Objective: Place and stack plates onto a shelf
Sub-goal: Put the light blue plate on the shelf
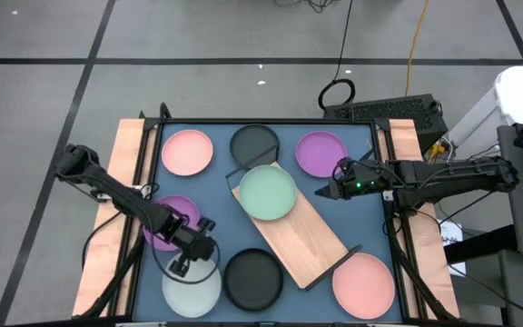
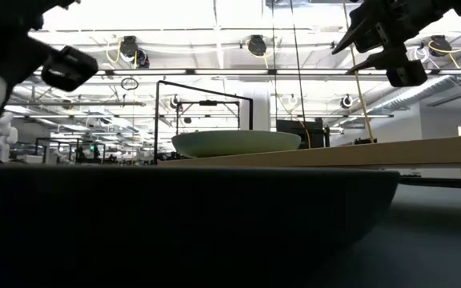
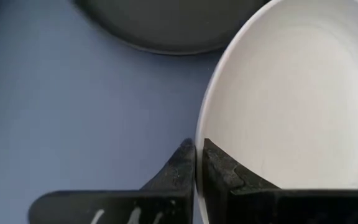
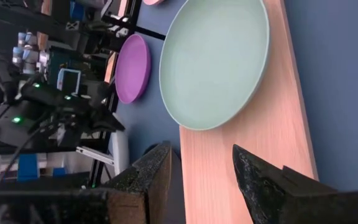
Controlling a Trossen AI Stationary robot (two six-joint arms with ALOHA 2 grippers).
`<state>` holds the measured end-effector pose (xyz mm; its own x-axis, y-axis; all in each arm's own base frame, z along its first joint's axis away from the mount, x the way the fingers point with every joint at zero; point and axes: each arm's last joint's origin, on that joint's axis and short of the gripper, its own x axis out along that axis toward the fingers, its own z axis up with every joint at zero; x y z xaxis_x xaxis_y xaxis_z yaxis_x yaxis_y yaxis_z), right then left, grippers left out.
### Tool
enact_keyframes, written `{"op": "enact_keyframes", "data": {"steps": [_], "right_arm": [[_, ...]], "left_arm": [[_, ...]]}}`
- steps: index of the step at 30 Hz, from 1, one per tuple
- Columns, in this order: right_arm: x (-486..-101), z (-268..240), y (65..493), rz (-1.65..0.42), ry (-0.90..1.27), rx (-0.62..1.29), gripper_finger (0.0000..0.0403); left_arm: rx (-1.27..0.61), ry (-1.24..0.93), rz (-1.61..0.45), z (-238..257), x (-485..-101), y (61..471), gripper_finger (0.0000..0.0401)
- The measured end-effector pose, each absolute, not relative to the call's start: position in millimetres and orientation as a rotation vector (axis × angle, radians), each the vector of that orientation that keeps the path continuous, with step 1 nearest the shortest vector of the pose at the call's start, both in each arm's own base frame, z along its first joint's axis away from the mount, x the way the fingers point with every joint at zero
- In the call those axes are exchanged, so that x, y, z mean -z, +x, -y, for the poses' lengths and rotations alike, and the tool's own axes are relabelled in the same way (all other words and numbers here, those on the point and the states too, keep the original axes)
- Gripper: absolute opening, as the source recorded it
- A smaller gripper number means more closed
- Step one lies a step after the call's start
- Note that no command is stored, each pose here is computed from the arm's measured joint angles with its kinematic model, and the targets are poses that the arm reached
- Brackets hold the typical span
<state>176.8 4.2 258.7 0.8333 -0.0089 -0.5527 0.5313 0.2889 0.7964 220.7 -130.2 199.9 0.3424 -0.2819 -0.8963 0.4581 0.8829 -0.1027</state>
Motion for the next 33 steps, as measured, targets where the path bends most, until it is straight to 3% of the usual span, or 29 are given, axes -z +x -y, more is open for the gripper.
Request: {"op": "enact_keyframes", "data": {"steps": [9,20,33], "right_arm": [[-263,-3,179,-0.431,1.237,0.385,0.0155],[-270,-1,183,-0.320,1.235,0.384,0.0155],[-270,-1,183,-0.331,1.177,0.370,0.0155]], "left_arm": [[0.390,0.028,-1.045,112,-233,219,0.0010],[0.101,-0.254,-0.822,78,-270,216,0.0010],[-0.164,-0.571,-0.613,52,-278,240,0.0010]]}}
